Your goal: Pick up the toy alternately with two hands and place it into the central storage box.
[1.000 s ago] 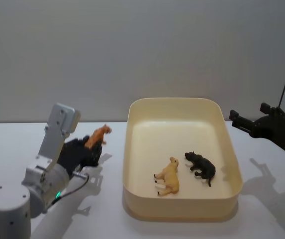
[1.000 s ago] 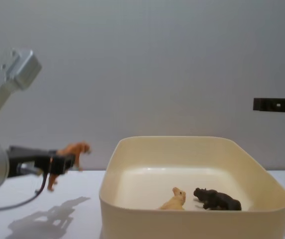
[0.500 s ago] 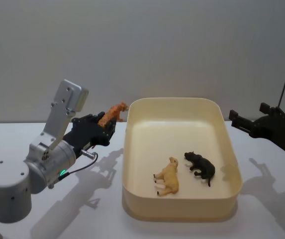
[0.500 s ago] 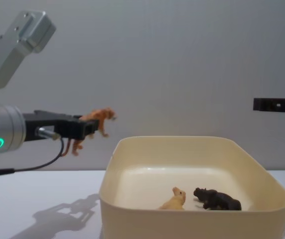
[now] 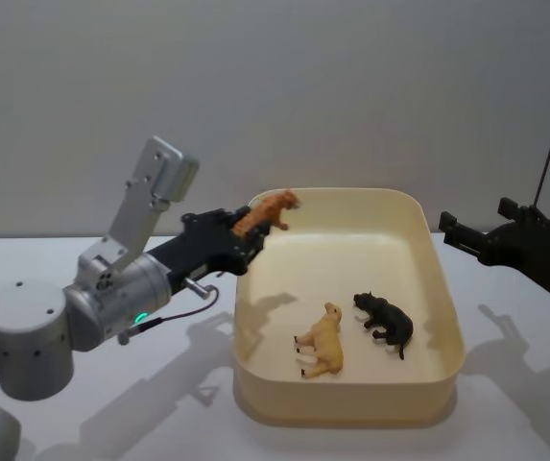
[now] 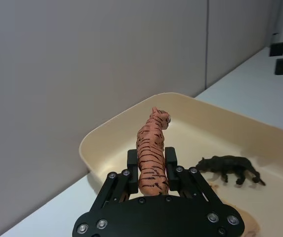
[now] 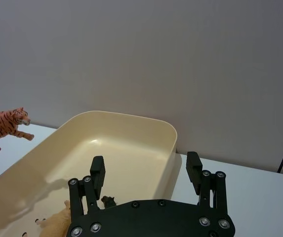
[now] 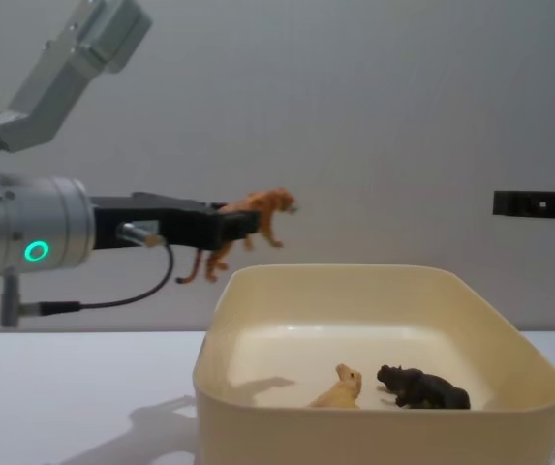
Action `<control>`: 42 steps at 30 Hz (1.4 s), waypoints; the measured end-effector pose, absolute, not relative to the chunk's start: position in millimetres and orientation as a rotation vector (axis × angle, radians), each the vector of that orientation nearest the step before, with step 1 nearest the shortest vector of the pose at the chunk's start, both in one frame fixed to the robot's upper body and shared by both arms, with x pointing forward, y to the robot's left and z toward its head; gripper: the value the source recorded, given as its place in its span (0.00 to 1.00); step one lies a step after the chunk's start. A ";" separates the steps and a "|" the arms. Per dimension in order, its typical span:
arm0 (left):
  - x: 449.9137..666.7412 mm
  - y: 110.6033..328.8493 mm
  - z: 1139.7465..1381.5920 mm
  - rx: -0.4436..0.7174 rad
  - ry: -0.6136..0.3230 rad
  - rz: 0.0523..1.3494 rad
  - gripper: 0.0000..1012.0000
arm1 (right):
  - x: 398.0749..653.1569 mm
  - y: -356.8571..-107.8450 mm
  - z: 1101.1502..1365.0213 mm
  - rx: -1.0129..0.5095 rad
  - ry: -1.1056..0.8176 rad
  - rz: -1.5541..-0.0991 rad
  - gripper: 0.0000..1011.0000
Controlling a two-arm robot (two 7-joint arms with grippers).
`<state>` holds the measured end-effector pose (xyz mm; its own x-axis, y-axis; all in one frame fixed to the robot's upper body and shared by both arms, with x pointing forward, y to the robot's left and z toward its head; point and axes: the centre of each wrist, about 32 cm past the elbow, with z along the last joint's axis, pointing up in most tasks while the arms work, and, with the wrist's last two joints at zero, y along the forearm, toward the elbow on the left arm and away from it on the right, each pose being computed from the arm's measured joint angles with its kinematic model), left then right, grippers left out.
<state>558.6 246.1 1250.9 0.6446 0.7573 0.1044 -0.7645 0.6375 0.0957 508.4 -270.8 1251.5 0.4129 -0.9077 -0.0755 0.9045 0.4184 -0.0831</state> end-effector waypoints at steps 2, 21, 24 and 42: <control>560.5 244.6 1251.2 0.133 -0.054 0.847 0.29 | 508.4 -270.8 1251.5 -0.031 0.115 -1.139 0.99; 588.7 219.7 1254.5 0.189 0.018 0.555 0.30 | 508.4 -270.8 1251.5 -0.031 0.115 -1.139 0.99; 591.9 216.9 1255.1 0.201 0.027 0.527 0.38 | 508.4 -270.8 1251.5 -0.031 0.115 -1.139 0.99; 600.1 208.9 1256.2 0.233 0.053 0.453 0.93 | 508.4 -270.8 1251.5 -0.031 0.115 -1.139 0.99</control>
<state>600.1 208.9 1256.2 0.8984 0.4392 0.0007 -0.4271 0.8732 0.2349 508.4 -270.8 1251.5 0.4129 -0.9077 -0.0754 0.9045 0.4183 -0.0833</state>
